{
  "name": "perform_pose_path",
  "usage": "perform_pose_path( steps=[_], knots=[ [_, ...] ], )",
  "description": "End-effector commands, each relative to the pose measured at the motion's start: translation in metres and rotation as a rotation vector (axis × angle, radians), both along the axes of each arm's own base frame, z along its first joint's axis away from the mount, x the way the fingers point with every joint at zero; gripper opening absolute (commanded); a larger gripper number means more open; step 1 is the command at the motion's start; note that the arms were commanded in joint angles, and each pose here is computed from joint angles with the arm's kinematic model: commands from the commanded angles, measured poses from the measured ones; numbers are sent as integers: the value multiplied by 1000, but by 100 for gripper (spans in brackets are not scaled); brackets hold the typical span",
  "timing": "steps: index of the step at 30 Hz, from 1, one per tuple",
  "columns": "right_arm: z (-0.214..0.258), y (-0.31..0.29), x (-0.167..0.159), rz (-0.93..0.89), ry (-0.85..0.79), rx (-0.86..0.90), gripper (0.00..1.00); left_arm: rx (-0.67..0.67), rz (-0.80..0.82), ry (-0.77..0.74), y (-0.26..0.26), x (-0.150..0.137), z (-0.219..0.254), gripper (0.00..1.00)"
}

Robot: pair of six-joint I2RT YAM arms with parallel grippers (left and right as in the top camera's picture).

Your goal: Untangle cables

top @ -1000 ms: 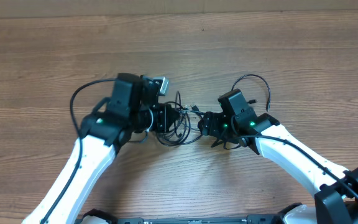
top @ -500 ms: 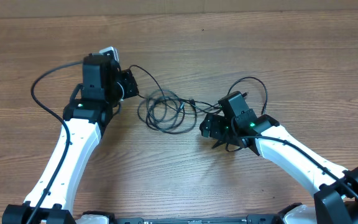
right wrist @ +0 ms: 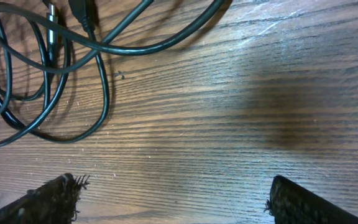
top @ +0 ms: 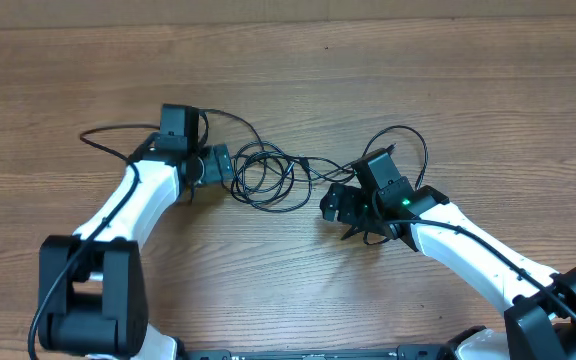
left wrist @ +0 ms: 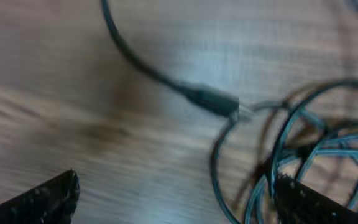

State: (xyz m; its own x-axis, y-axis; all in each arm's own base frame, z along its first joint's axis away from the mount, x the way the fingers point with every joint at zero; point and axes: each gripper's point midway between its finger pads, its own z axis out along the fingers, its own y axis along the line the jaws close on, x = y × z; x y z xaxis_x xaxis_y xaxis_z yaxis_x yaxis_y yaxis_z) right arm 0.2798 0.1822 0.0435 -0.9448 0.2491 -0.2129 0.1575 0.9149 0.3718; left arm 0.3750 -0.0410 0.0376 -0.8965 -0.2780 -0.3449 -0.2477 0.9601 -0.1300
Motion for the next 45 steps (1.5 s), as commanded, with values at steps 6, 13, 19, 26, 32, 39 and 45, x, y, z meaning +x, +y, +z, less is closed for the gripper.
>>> perform_pose_path(
  steps=[6, 13, 19, 26, 32, 39, 45],
  knots=[
    [-2, -5, 2, -16, -16, -32, 99, -278, 274, 195, -30, -32, -9, 84],
    [-3, -6, 1, -15, -10, -35, 99, -339, 667, 177, -19, -23, -9, 81],
    [-5, -8, -2, -15, 4, -43, 100, -331, 634, 119, -17, -10, -7, 80],
    [-5, -8, -3, -15, 6, -44, 100, -353, 620, 134, -23, -12, -7, 44],
    [-5, -8, -3, -15, 6, -44, 100, -342, 589, 146, -35, -15, -10, 52],
    [-5, -7, -3, -12, 8, -40, 100, -263, 581, 234, -32, -21, -36, 50],
    [-6, -6, -4, -10, 13, -36, 100, -193, 573, 308, -29, -11, -42, 44]
  ],
)
